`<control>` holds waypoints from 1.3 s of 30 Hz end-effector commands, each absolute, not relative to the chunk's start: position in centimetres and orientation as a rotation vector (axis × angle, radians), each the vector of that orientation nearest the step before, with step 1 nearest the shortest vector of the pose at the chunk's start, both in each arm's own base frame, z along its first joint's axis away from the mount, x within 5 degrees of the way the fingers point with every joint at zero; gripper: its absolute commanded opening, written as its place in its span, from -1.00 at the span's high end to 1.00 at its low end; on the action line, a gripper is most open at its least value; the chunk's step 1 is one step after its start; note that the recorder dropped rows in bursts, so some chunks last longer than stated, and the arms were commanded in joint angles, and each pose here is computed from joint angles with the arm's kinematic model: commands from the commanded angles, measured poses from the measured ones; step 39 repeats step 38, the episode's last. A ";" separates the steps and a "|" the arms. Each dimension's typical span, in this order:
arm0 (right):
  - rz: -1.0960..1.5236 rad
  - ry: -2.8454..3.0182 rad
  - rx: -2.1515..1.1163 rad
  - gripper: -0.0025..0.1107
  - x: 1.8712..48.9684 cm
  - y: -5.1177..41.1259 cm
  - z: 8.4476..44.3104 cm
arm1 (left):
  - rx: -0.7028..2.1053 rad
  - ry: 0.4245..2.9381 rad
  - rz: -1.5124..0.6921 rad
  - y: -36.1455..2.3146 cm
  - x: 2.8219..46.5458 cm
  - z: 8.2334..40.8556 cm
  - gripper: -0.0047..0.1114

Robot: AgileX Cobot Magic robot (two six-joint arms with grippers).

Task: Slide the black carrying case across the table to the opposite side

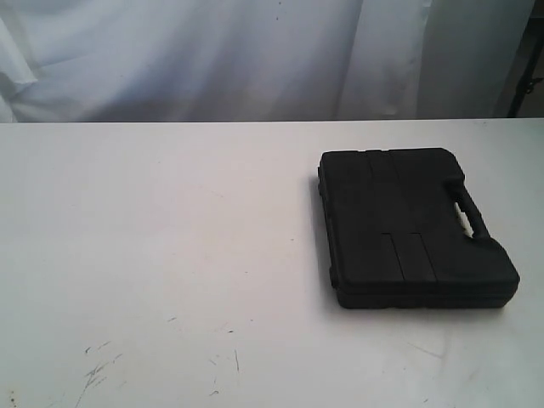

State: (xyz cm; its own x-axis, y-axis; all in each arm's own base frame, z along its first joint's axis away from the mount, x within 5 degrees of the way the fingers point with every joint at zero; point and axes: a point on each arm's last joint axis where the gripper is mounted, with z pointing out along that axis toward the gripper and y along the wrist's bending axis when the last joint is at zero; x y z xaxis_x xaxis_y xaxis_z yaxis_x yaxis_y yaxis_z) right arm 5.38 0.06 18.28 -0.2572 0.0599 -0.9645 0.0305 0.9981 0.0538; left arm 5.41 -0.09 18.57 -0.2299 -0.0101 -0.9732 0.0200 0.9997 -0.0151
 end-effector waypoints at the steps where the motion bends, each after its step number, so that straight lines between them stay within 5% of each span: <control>1: 0.004 1.828 0.055 0.96 5.3 0.0 18.2 | 0.014 1.798 -0.029 -0.1 5.4 18.5 0.92; 39: 0.020 1.825 0.066 0.96 5.4 0.0 18.2 | 0.014 1.798 -0.029 -0.1 5.4 18.5 0.92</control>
